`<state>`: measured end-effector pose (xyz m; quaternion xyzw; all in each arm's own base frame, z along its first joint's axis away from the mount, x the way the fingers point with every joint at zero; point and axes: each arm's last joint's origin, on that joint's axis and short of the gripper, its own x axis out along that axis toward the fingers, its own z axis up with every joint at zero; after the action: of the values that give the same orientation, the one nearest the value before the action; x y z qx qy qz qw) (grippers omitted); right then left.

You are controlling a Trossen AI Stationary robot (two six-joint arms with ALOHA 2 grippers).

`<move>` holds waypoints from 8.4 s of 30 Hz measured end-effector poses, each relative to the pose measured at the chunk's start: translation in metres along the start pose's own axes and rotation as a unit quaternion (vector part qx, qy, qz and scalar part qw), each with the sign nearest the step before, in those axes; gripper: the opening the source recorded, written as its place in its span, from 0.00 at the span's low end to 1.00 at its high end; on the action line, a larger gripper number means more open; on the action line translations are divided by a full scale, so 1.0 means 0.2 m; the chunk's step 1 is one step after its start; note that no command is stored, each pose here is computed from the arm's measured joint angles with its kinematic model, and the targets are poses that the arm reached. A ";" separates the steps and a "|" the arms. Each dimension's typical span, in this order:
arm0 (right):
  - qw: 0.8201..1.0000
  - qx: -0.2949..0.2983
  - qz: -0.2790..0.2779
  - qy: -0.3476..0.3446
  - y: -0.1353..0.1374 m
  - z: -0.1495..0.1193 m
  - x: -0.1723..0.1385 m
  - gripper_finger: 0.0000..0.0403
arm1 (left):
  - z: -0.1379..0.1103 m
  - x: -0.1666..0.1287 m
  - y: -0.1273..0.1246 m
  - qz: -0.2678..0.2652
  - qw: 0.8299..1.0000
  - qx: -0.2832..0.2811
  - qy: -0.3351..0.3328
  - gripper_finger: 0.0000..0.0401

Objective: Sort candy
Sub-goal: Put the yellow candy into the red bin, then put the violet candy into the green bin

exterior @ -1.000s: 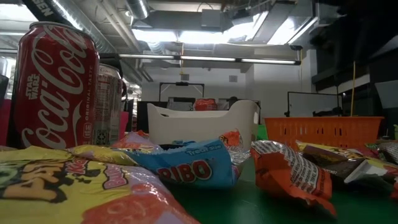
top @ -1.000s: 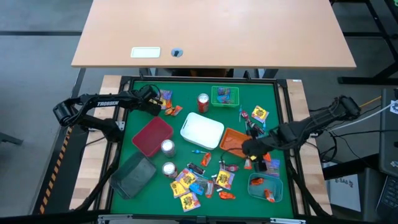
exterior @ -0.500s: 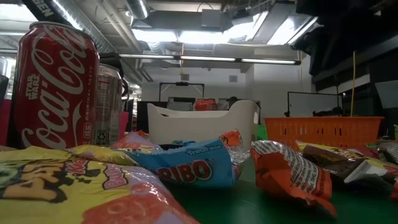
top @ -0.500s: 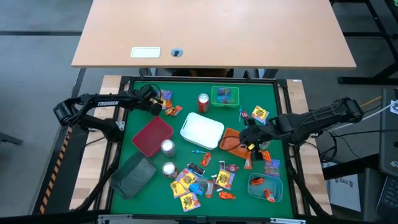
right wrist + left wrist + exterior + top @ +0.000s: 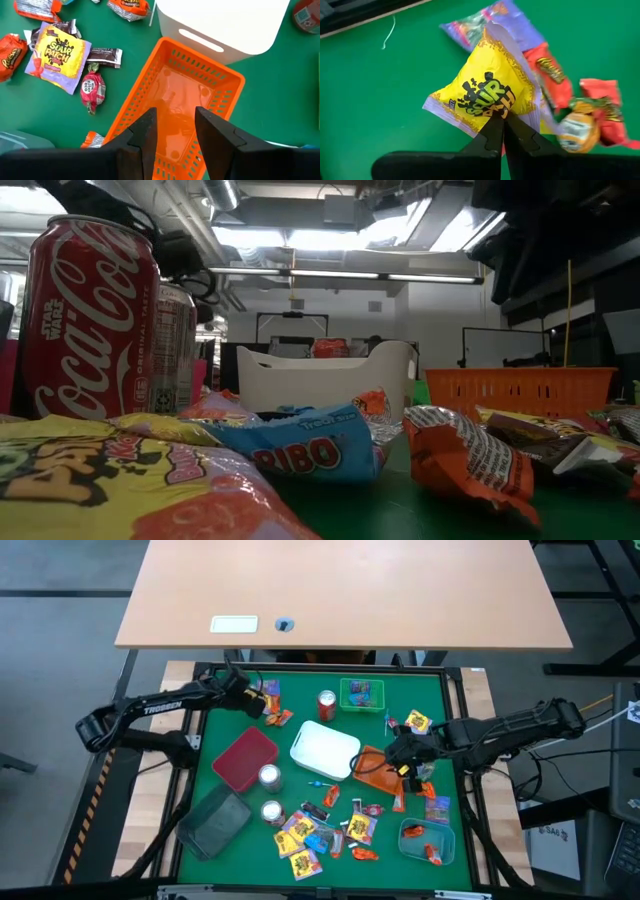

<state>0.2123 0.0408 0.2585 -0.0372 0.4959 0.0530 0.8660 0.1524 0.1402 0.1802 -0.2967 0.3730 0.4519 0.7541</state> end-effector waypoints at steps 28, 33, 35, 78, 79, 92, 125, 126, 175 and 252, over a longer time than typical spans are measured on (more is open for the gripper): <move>1.000 -0.001 0.000 0.000 0.00 0.00 0.00 0.33 | -0.31 -0.37 -0.16 -0.274 0.930 0.086 0.229 0.00; 1.000 -0.001 0.000 0.000 0.00 0.00 0.00 0.33 | -0.32 -0.37 -0.17 -0.252 0.938 0.104 0.215 0.00; 1.000 -0.001 0.000 0.000 0.00 0.00 0.00 0.33 | -0.32 -0.37 -0.18 -0.244 0.941 0.107 0.210 0.02; 1.000 -0.001 0.000 -0.001 0.00 0.00 0.00 0.33 | -0.01 0.09 -0.09 0.001 0.999 0.040 0.014 0.33; 1.000 -0.001 0.000 -0.001 0.00 0.00 0.00 0.33 | -0.01 0.11 -0.09 0.001 0.999 0.039 0.017 0.33; 1.000 -0.001 0.000 -0.001 0.00 0.00 0.00 0.33 | -0.01 0.32 -0.02 0.019 0.997 0.016 0.074 0.32; 1.000 -0.001 0.000 -0.001 0.00 0.00 0.00 0.33 | 0.05 -0.05 -0.04 -0.098 0.994 0.022 -0.030 0.00; 1.000 -0.001 -0.001 -0.001 0.00 0.00 0.00 0.33 | 0.05 -0.08 -0.05 -0.108 0.993 0.024 -0.038 0.00; 1.000 -0.001 0.000 -0.006 0.00 0.01 0.00 0.33 | 0.04 -0.24 -0.19 -0.109 0.979 0.065 -0.161 0.31; 0.983 -0.039 -0.163 -0.077 -0.04 0.08 -0.01 0.33 | 0.27 0.16 -0.33 -0.341 0.914 -0.034 -0.217 0.00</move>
<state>0.2255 0.0339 0.2690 -0.1474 0.4121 -0.0670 0.8966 0.2368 0.1690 0.1904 -0.3253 0.0608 0.2332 0.9144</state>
